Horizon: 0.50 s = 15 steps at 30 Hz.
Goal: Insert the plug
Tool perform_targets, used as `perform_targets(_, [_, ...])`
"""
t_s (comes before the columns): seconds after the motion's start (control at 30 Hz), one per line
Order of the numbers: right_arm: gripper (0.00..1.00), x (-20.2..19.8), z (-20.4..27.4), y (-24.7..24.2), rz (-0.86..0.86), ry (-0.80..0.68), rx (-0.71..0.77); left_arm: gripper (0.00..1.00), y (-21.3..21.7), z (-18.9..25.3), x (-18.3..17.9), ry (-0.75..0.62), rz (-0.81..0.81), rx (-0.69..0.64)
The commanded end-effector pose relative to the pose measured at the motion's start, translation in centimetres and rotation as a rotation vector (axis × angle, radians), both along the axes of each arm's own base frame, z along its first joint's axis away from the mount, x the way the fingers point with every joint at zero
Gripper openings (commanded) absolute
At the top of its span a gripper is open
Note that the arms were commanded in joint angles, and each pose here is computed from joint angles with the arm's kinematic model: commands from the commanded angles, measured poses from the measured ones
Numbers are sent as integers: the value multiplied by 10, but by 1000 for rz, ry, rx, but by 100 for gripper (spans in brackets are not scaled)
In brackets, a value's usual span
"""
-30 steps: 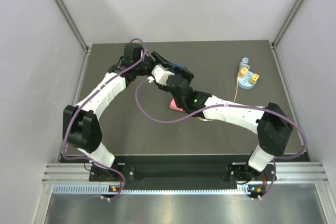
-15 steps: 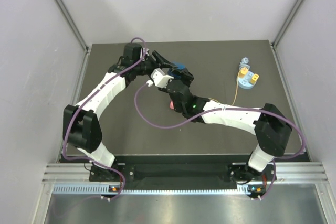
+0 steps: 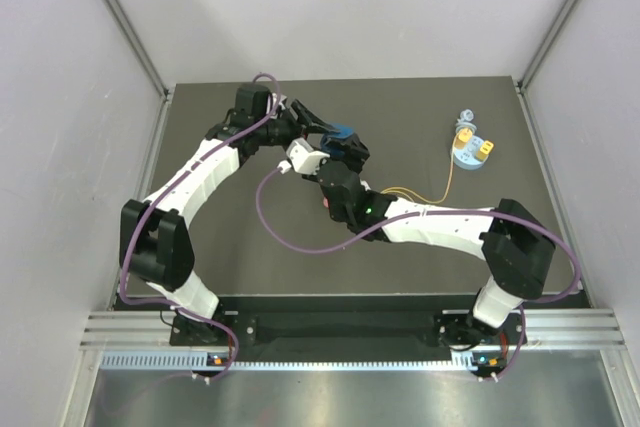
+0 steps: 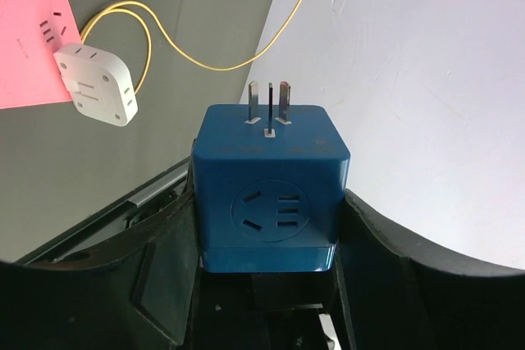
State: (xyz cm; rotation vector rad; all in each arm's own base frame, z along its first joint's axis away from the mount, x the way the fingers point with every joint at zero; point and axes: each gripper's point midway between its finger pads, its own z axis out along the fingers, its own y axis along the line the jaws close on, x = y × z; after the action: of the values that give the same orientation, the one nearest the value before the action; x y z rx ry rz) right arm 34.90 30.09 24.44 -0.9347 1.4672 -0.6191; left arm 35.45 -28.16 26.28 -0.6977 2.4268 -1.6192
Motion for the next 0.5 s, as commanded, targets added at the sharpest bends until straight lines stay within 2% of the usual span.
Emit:
perform_targets(0.0, [69, -7, 8, -7, -38, -42, -4, 0, 3, 20, -2, -54, -25, -41])
perform_targets(0.07, [64, -8, 7, -6, -33, -40, -8, 0, 3, 21, -1, -60, -25, -40])
perform_targets(0.13, [42, -9, 7, -4, -27, -41, -12, 0, 3, 20, 0, -57, -23, -37])
perform_targets(0.23, [25, -10, 7, -3, -38, -63, -26, 0, 5, 17, 2, -51, -16, -31])
perform_targets(0.27, [16, -12, 7, -3, -38, -70, -39, 0, 6, 15, 3, -48, -13, -30])
perform_targets(0.3, [3, -12, 6, -4, -38, -68, -45, 0, 5, 16, 3, -51, -17, -31])
perform_targets(0.37, [0, -12, 5, -4, -42, -69, -47, 1, 5, 19, 4, -76, -28, -39])
perform_targets(0.4, [0, -13, 6, -4, -39, -70, -44, 11, 4, 22, 4, -101, -40, -34])
perform_targets(0.47, [0, -14, 5, -4, -34, -67, -31, 40, 7, 18, 4, -100, -41, 0])
